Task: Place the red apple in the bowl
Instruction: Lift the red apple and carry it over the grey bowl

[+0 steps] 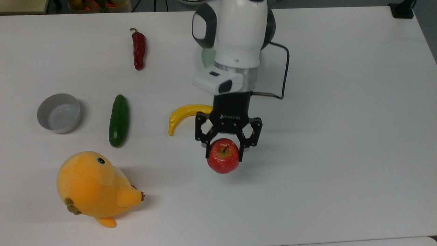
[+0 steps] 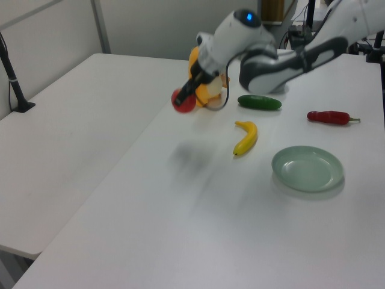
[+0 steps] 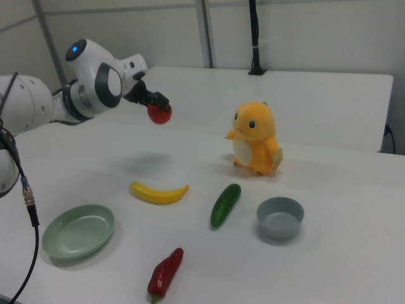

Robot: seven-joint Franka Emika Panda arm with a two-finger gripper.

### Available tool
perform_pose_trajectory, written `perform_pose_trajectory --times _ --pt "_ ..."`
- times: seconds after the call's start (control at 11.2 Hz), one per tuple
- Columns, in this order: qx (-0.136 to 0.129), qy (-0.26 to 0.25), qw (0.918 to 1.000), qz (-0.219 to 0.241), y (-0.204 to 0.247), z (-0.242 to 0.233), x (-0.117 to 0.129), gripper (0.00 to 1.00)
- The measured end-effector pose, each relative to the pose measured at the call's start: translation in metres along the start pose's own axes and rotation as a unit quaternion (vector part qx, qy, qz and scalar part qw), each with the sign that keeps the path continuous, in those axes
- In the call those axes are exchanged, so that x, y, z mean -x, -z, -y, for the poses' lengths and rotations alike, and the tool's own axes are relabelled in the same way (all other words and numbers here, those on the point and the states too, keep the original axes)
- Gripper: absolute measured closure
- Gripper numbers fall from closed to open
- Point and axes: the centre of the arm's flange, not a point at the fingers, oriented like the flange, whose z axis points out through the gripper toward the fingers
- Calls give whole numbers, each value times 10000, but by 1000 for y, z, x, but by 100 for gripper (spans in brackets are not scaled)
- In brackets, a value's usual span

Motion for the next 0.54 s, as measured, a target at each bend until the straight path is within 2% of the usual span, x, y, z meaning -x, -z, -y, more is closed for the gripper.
perform_pose_trajectory --times 0.27,0.54 --pt "186 -489 9985 136 54 -44 -32 26" --pt "96 -376 9983 433 94 -104 -46 26"
